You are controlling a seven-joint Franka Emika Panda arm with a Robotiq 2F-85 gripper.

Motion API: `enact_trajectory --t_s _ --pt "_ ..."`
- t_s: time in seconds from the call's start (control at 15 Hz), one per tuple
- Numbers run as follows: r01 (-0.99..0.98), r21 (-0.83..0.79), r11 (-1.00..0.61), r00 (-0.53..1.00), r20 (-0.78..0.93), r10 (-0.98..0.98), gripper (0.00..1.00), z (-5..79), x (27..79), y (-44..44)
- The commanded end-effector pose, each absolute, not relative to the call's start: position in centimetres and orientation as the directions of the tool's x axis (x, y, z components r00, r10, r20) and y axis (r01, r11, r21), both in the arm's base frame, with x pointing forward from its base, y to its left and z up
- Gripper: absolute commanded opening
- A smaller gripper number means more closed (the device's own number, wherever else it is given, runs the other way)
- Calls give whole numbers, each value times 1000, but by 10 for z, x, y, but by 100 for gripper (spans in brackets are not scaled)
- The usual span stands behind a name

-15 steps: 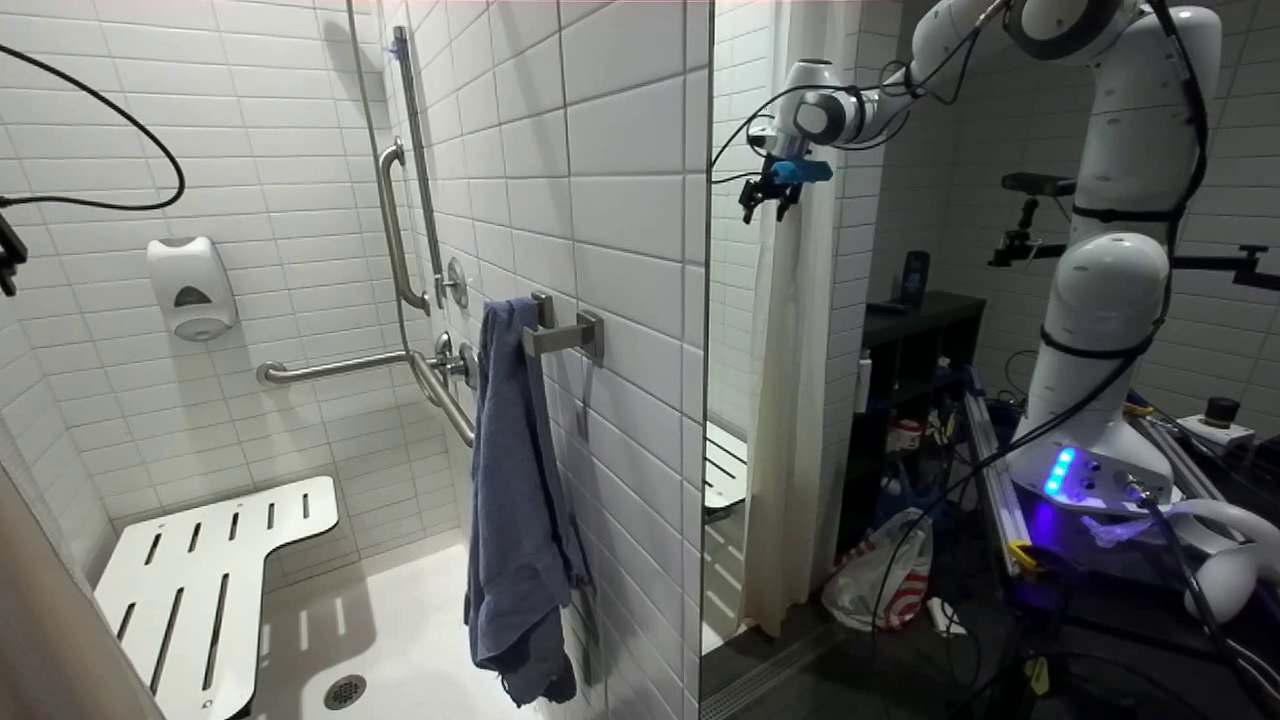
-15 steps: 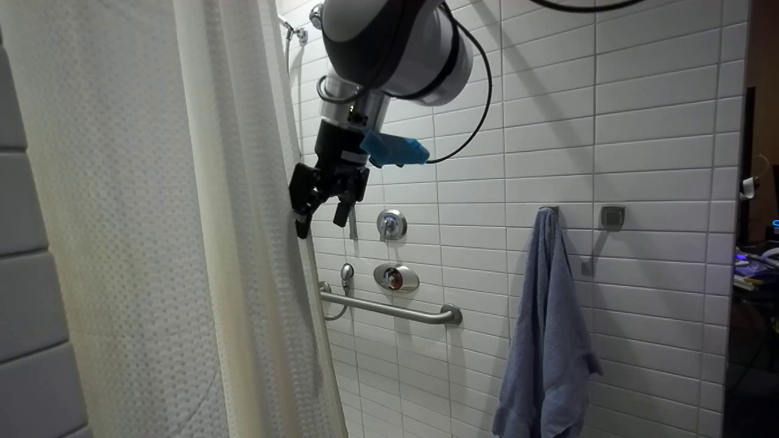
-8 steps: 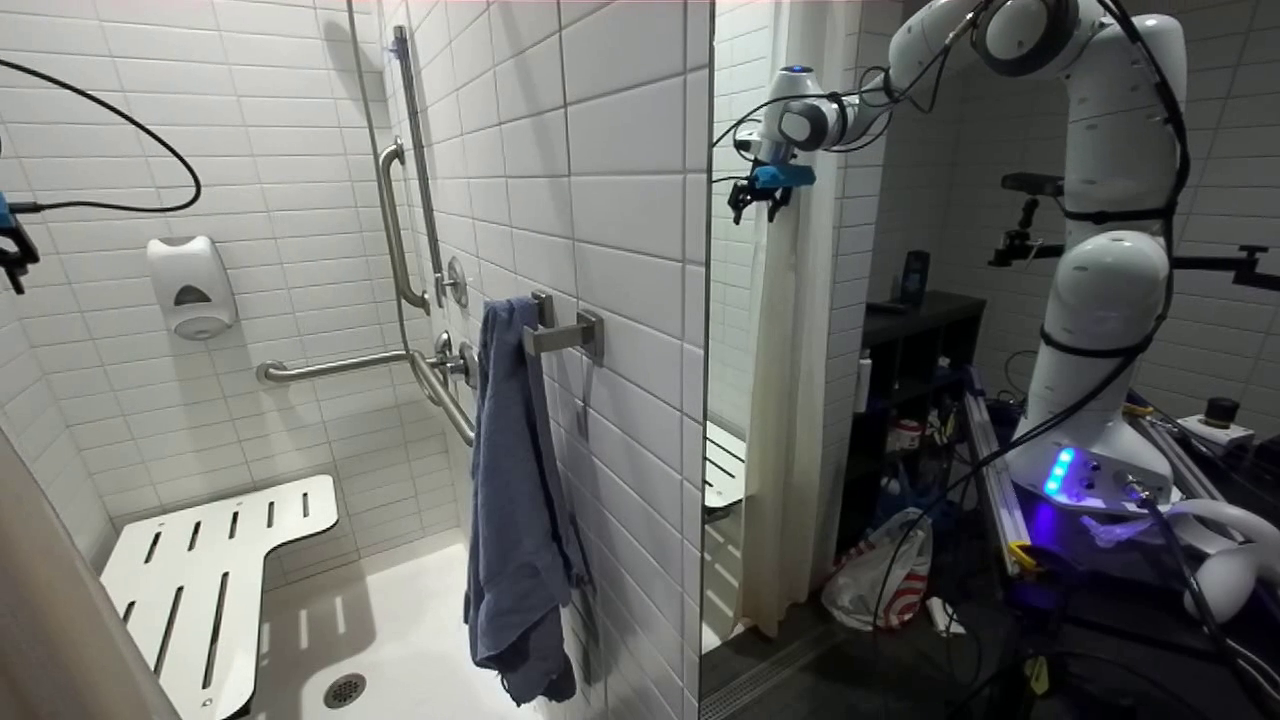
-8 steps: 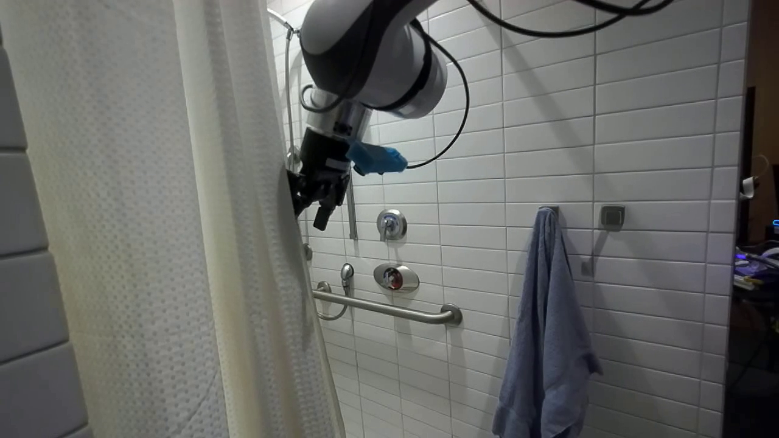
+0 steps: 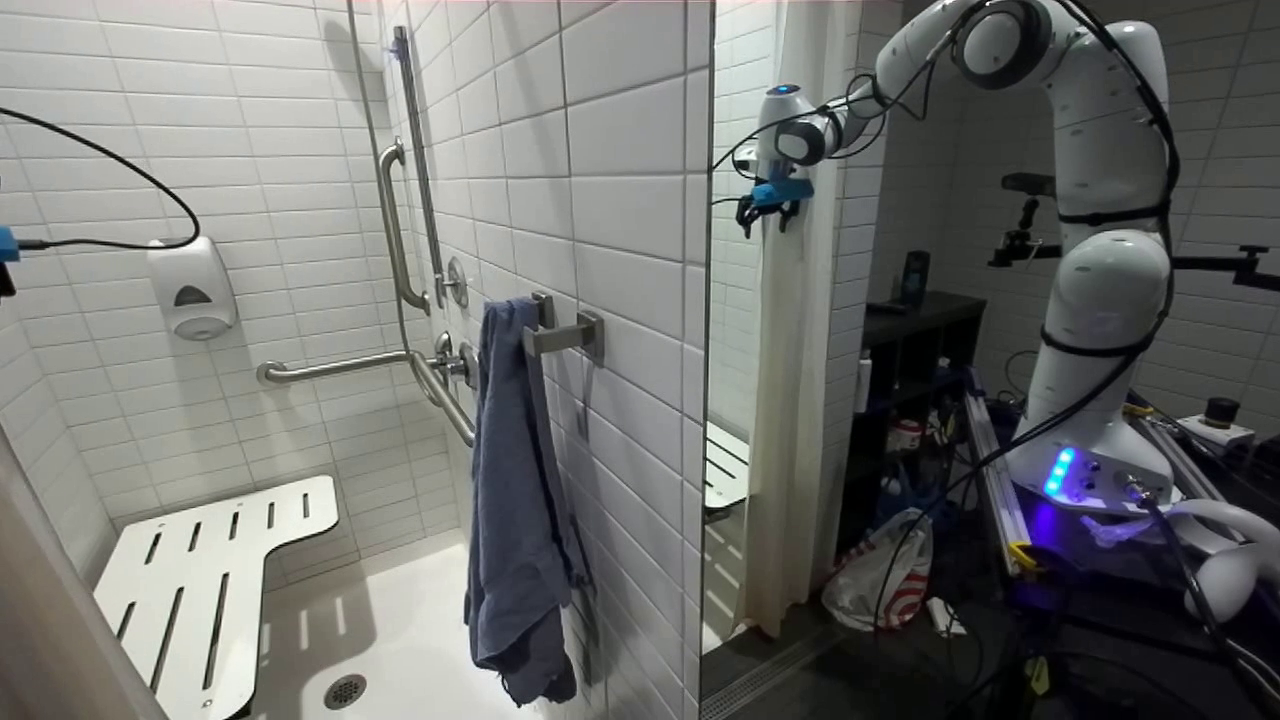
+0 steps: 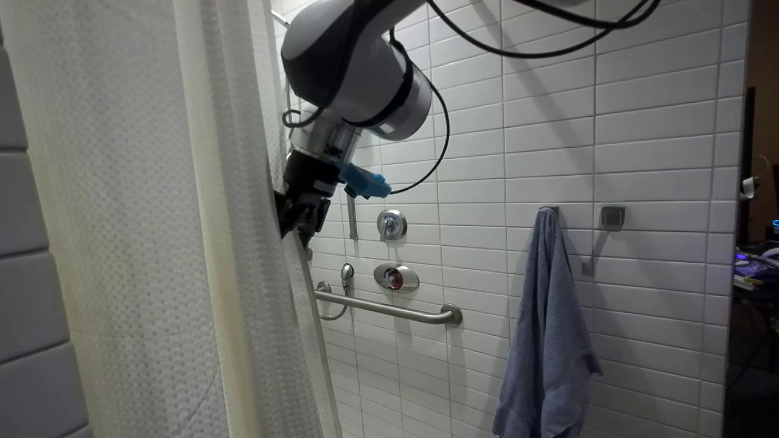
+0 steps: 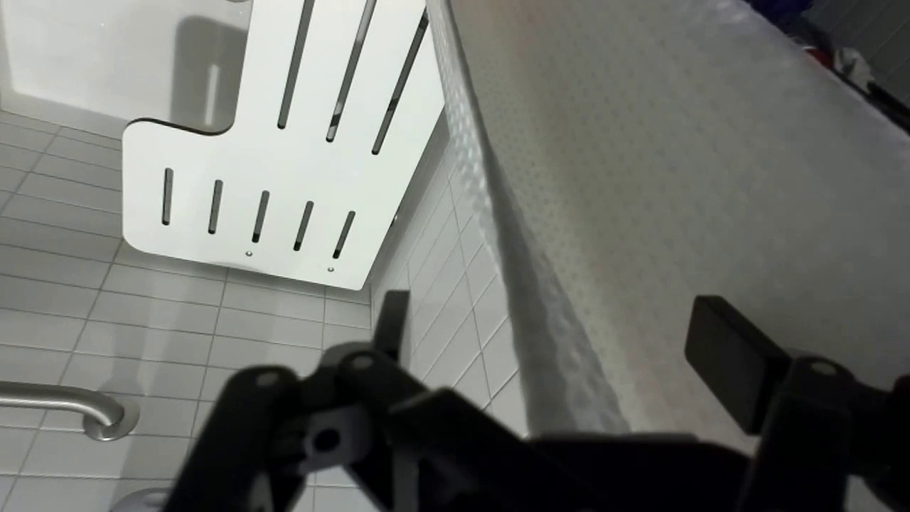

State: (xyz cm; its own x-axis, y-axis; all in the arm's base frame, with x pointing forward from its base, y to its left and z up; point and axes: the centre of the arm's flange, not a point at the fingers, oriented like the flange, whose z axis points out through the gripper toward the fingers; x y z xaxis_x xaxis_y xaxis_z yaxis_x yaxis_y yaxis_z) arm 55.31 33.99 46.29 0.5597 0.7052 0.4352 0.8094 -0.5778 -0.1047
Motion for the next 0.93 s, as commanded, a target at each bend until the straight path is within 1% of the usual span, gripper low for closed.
enact_trajectory --t_s 0.0,0.07,0.13,0.47,0.6,0.87 --pt "830 -111 -547 536 429 727 68 463 550 333" --pt "830 -105 -548 535 426 729 61 463 548 331" --pt "830 -104 -547 535 426 730 52 462 547 330" --pt "824 -94 -558 542 414 731 12 460 543 325" --pt "812 -93 -576 560 398 726 0 459 542 323" --pt "744 -63 -665 640 352 683 0 456 542 313"
